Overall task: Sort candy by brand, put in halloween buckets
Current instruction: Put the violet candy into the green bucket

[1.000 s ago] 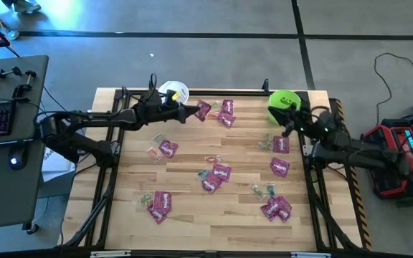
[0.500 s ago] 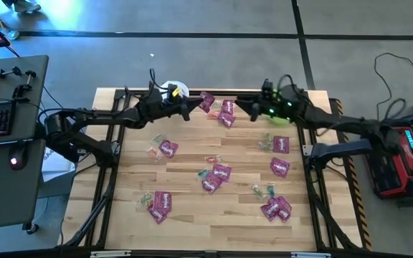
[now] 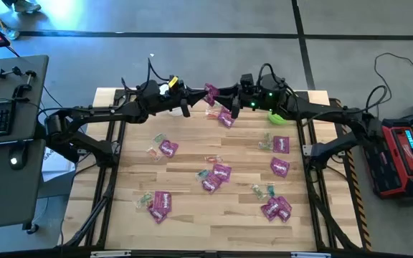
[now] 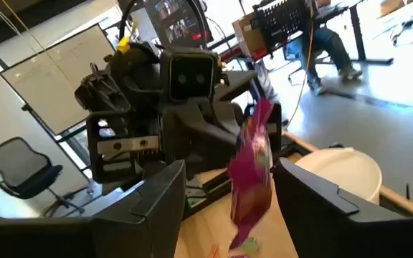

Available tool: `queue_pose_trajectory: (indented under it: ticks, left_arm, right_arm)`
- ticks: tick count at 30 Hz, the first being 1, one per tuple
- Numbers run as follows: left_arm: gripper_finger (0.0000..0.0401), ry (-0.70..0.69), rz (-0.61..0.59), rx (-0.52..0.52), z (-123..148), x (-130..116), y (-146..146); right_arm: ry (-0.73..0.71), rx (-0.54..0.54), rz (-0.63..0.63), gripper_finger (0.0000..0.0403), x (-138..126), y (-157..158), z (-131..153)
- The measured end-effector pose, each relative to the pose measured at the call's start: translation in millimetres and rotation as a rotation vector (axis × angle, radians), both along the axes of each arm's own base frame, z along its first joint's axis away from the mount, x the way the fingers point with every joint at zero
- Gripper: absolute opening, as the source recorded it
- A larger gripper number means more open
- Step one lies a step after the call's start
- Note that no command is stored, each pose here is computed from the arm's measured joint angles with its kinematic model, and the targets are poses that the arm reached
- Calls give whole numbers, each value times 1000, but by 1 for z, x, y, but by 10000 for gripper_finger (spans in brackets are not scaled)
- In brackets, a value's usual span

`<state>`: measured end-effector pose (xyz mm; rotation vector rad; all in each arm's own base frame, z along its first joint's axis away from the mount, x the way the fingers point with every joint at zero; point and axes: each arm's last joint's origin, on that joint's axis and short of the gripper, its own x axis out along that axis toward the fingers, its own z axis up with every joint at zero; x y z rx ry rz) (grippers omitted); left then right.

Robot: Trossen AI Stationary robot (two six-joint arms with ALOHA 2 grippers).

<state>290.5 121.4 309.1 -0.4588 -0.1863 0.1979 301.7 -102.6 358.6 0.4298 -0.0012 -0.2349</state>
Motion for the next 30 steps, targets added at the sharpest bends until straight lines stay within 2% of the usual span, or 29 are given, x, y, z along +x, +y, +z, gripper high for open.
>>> queue_pose_trajectory:
  ticks: [3,6,13,19,26,30]
  left_arm:
    - [0,1,-19,6,0,1,-2]
    - [0,-3,-34,11,1,2,-5]
    - [0,2,-40,11,0,3,-7]
    - [16,5,-37,28,0,2,-6]
    - [68,18,-32,67,0,2,-6]
    - [96,32,-30,73,-1,3,-6]
  right_arm:
    - [10,-2,-41,188,3,-3,0]
    - [23,2,-50,153,6,-4,-3]
    - [28,3,-39,17,8,-4,-5]
    - [23,3,-29,17,8,-4,-4]
    - [22,13,-32,7,7,-4,-4]
    - [39,-2,-50,4,-4,-4,3]
